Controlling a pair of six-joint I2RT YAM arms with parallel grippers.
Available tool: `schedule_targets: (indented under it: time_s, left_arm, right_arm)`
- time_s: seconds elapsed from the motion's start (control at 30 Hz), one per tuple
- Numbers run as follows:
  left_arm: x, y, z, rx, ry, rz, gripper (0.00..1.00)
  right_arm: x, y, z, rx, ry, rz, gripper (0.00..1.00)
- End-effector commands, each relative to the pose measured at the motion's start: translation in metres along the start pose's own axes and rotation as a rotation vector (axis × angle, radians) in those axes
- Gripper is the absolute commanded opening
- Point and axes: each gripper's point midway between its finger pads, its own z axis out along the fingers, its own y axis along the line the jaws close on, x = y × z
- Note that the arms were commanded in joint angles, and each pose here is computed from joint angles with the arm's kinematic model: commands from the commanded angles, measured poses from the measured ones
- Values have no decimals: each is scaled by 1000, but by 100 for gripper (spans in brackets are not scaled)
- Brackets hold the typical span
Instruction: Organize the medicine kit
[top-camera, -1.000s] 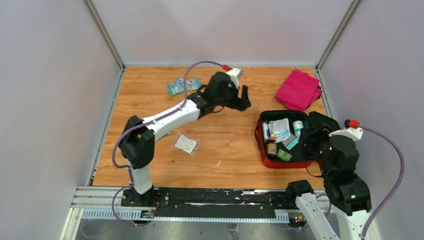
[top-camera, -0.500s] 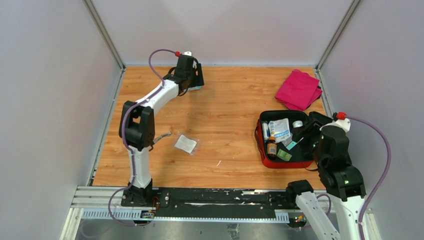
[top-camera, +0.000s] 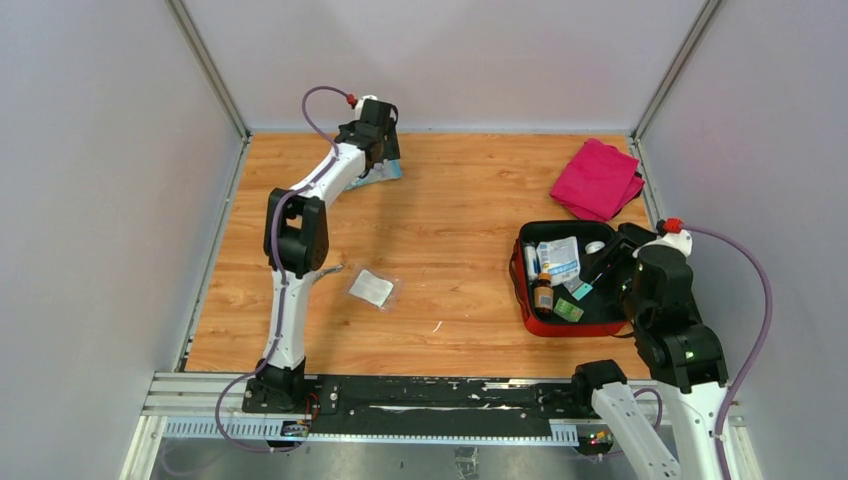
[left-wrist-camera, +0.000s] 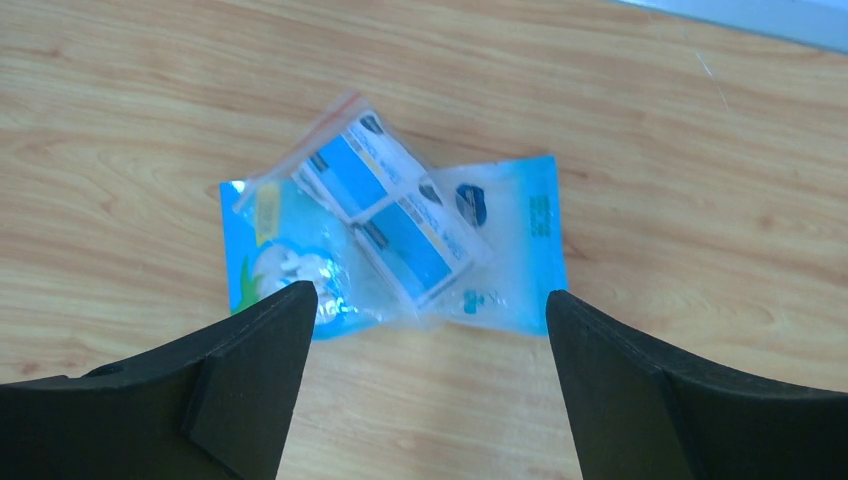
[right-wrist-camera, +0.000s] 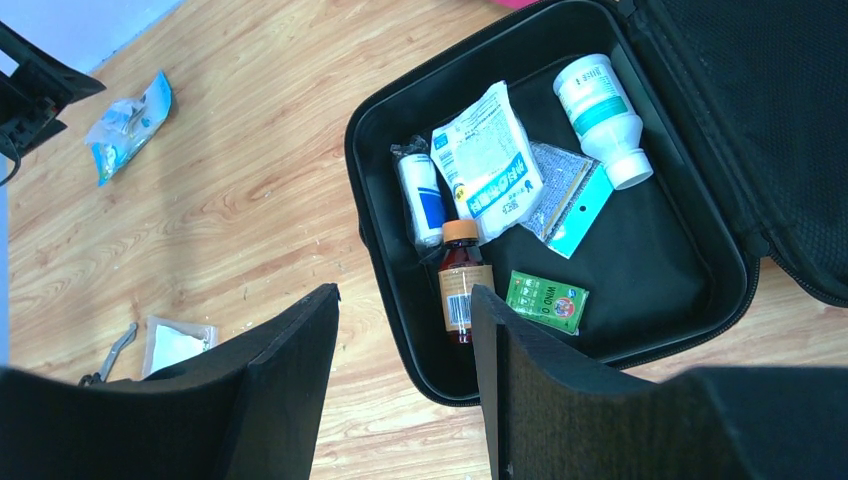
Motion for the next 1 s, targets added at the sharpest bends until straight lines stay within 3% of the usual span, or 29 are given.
schedule_targets:
  time_s: [0.0, 0.4, 0.7, 0.97]
  left_arm:
    - [1, 20, 20, -96, 18, 8, 91]
    - [22, 17, 62, -76, 94, -10, 89]
    - [37, 18, 61, -48, 138, 40, 70]
    - [76, 15, 42, 38, 237, 104, 60]
  right_arm:
    - [5, -1, 5, 1, 21, -28, 56]
    - [5, -1, 5, -2, 30, -52, 57]
    - [8, -1, 8, 0, 43, -46, 57]
    - [13, 1, 11, -12, 55, -32, 57]
